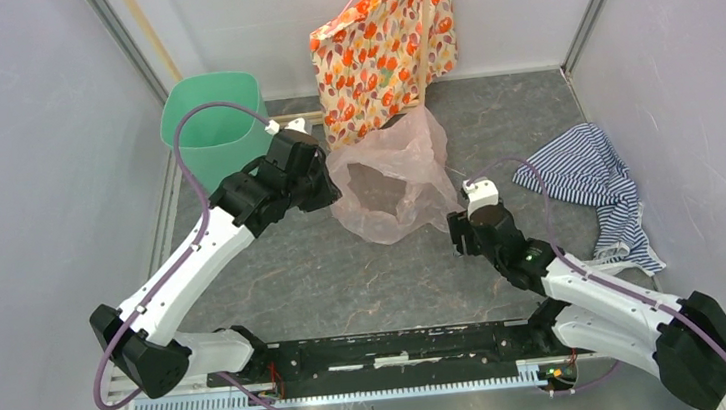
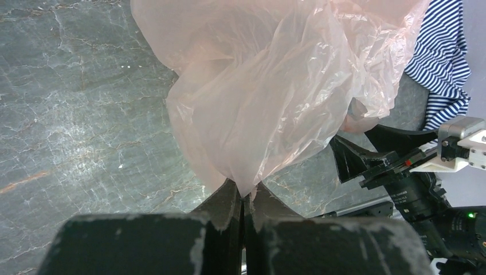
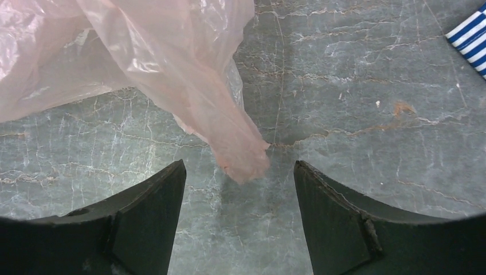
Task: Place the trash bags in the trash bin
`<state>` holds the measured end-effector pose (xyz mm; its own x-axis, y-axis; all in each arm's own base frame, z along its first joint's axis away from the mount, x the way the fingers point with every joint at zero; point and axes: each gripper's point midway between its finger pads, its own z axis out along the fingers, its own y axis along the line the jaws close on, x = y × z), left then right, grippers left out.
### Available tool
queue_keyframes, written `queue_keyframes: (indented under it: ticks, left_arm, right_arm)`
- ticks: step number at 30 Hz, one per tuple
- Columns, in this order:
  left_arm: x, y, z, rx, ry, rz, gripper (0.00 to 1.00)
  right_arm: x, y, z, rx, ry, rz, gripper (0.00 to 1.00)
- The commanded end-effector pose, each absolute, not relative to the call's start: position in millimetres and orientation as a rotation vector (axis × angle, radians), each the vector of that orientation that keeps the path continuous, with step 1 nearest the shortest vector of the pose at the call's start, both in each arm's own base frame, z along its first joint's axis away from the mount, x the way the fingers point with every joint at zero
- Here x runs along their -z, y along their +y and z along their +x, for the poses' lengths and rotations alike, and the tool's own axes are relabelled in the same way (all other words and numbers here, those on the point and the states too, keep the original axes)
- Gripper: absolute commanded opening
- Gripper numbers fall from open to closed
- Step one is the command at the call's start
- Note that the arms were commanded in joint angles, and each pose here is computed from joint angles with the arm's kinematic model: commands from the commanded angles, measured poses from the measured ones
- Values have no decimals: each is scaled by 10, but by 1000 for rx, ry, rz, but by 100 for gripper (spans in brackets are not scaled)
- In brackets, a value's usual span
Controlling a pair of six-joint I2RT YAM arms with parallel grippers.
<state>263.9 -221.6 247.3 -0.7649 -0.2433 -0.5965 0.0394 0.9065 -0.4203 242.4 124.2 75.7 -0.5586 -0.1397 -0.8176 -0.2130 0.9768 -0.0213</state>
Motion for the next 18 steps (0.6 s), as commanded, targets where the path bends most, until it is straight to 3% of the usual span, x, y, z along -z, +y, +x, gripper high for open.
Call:
queue_keyframes:
  ticks: [1,7,11,13,16,17,18]
  left_arm:
    - [-2610,-2216,2650,563,2355,-93,2]
    - [-2614,-2224,2672,561,2357,-90,2]
    - [-2815,-2297,2794,595,2313,-81,2]
    - [-3144,-2430,2973,652,2239,-35,2]
    - [-4097,-2767,3302,761,2032,99,2]
    - [-4783,-2803,3328,824,1870,120,2]
    - [-4956,-2876,3397,837,1827,146,2]
  right_arm:
    - [-925,1397,2611,-206,2033,-213,75]
    - [-1181,1467,2798,-195,1963,-223,57]
    - [-1656,1638,3003,-190,1967,-257,11]
    - [-2242,1764,3168,-201,1913,-279,0]
    - [-3729,1895,3394,-233,1698,-273,0]
    - [-4338,1902,3375,-266,1596,-263,0]
    - [-4828,1911,3324,-304,1509,-259,0]
